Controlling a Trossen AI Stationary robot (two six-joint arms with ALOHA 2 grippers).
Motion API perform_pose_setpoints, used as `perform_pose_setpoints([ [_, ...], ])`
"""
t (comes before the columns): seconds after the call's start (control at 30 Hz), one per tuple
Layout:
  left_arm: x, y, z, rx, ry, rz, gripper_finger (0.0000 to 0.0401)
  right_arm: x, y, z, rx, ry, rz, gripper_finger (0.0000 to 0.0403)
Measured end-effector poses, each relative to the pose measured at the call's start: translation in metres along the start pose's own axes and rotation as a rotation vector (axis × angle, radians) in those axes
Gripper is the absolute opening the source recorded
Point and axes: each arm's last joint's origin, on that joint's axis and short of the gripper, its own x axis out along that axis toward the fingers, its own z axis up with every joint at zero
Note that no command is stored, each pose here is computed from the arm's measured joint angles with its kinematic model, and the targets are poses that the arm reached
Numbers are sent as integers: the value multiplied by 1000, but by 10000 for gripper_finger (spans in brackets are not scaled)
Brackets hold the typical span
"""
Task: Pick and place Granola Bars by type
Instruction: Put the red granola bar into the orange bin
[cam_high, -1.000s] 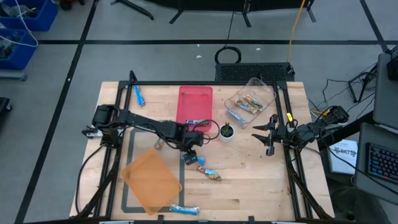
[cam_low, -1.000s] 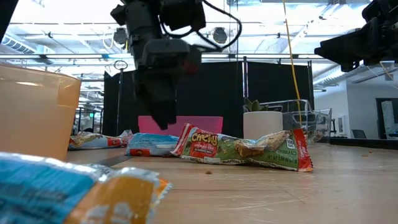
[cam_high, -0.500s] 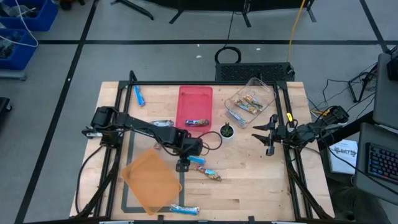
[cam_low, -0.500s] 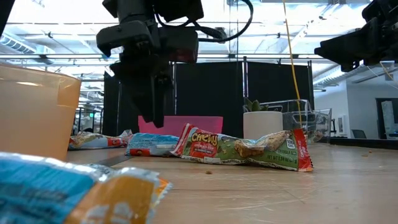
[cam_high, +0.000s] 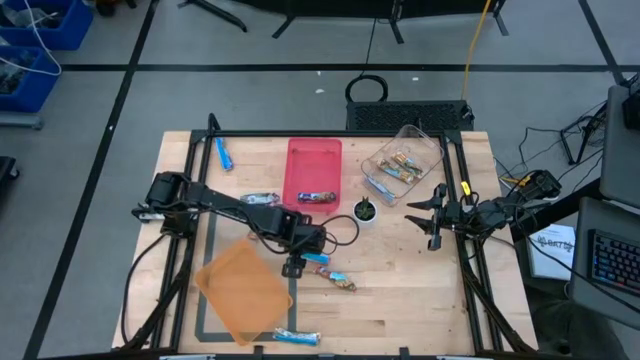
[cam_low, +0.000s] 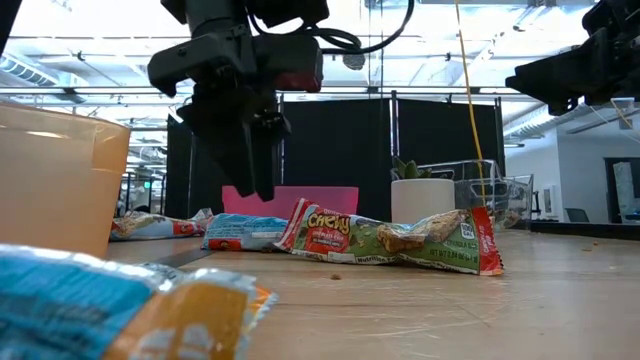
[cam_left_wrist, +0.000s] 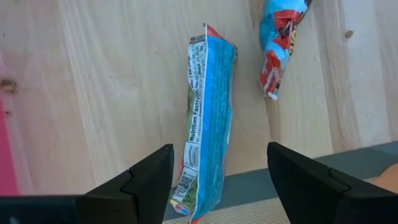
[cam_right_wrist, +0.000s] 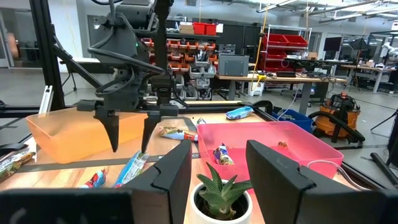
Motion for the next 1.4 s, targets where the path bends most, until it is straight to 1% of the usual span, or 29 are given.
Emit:
perform_pose_setpoints([
  [0.13,7,0,2,25,-5,0,257,0,0,0,0,0,0,146],
  [0.43,17,2,3,42,-1,16,257,0,0,0,-1,1,0,144],
  [0.7,35,3,-2,54,61,11,257,0,0,0,-2,2,0,144],
  [0.87,38,3,-3,62,72,16,257,0,0,0,-3,4,0,145],
  [0.93,38,4,-2,64,69,22,251,0,0,0,-3,3,0,146],
  [1.0,38,4,-2,64,70,27,232,0,0,0,-3,3,1,146],
  [1.07,38,4,-2,65,68,27,198,0,0,0,-3,3,1,146],
  [1.13,38,4,-2,64,68,26,157,0,0,0,-3,3,0,146],
  [1.3,38,4,-2,64,66,27,37,0,0,0,-3,3,0,146],
  [1.33,37,4,-2,63,65,27,21,0,0,0,-3,3,1,146],
  [1.4,37,4,-2,57,65,26,14,0,0,0,-3,3,0,146],
])
